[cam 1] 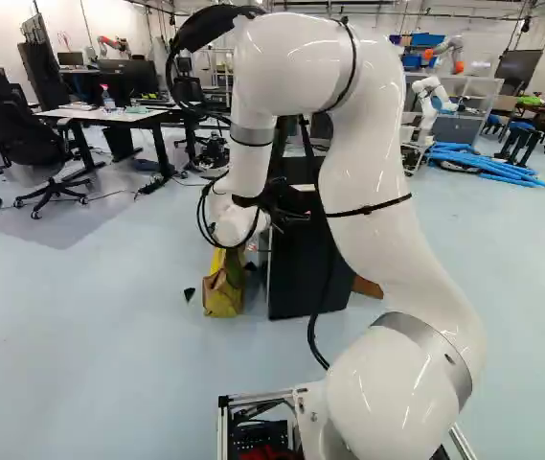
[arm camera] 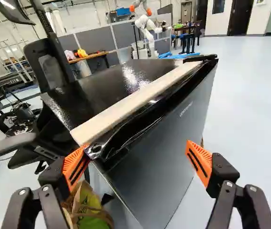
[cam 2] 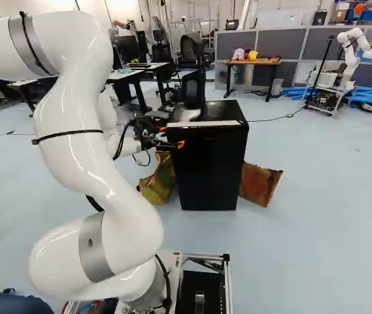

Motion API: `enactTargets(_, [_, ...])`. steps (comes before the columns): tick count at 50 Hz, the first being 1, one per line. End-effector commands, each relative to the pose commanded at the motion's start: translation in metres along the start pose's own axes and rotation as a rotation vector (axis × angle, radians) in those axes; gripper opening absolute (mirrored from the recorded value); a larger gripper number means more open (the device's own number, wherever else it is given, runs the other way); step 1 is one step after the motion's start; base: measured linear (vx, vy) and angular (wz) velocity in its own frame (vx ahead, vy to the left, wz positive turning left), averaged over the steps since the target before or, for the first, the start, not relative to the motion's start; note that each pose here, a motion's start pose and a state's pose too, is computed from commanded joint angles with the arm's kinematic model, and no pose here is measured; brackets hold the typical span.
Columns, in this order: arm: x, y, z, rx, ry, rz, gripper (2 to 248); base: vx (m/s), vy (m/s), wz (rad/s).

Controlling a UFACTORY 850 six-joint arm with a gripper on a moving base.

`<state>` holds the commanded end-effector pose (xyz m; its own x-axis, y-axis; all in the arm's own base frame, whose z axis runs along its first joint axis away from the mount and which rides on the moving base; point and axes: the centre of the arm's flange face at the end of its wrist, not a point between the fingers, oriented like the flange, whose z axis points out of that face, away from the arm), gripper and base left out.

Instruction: Grab a drink from the fridge

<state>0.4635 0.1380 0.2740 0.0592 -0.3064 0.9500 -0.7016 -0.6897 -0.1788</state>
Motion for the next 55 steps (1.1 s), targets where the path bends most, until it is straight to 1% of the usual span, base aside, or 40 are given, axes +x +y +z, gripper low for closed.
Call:
enactTargets(33, [0.004,0.033,-0.006,-0.115,-0.006,0.010,247,0.000,-0.001,-0.003])
enactTargets(55, [0.007,0.063,-0.018,-0.196,-0.012,0.005,247,0.000,0.000,0.000])
